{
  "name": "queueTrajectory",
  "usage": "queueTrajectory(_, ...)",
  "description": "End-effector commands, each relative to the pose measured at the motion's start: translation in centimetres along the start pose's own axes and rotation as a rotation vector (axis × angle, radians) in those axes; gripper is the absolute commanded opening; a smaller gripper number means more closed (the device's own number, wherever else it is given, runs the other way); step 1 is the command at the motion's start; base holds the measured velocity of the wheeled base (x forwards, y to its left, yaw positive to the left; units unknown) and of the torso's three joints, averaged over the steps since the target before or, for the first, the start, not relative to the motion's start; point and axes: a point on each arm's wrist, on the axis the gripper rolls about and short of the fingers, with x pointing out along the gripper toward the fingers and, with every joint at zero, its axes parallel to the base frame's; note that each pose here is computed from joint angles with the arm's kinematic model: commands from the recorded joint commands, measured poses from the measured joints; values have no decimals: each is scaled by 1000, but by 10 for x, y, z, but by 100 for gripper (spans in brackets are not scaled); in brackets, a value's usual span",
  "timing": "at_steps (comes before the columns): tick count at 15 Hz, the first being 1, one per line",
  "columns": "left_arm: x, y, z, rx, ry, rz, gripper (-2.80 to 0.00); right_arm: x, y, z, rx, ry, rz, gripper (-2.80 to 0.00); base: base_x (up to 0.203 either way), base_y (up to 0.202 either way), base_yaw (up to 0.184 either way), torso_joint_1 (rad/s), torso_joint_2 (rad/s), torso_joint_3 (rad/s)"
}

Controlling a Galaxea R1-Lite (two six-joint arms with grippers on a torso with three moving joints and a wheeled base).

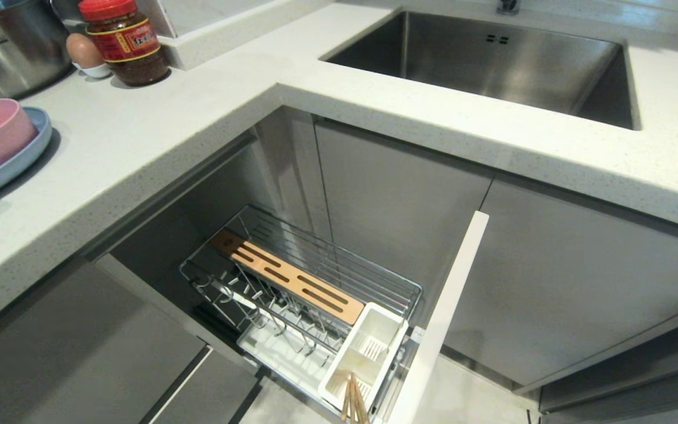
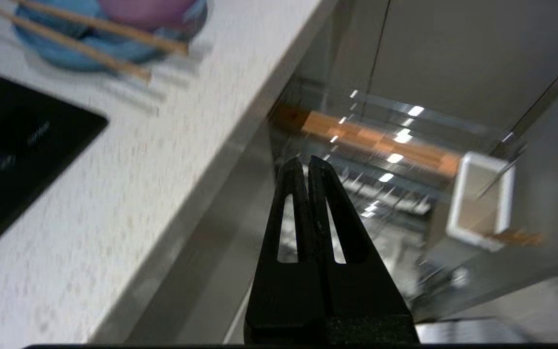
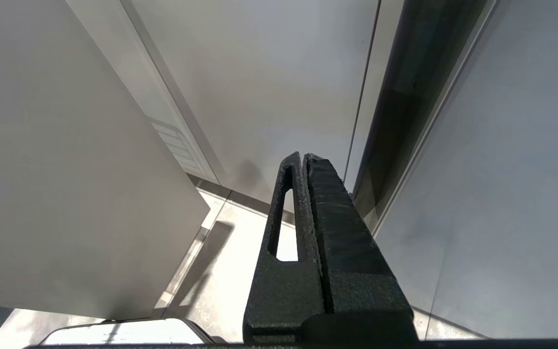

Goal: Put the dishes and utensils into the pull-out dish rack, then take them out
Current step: Close the cupboard

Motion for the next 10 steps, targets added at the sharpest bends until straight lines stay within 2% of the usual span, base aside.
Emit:
queueTrajectory(1,-18,-9,-52,86,-33,71,-280,0,0,0,1,-5,0,-280,0,0,0,0,0,0)
queueTrajectory(3,-9,-11,-79,111,11,112,-280,0,0,0,1,-5,0,-280,0,0,0,0,0,0)
queueTrajectory(6,17,-13,-97,41,-23,122,-280,0,0,0,1,-5,0,-280,0,0,0,0,0,0)
queueTrajectory(8,40,-15,-122,24,-20,121,-280,0,0,0,1,-5,0,-280,0,0,0,0,0,0)
queueTrajectory(10,59,-18,-148,19,-52,125,-280,0,0,0,1,-5,0,-280,0,0,0,0,0,0)
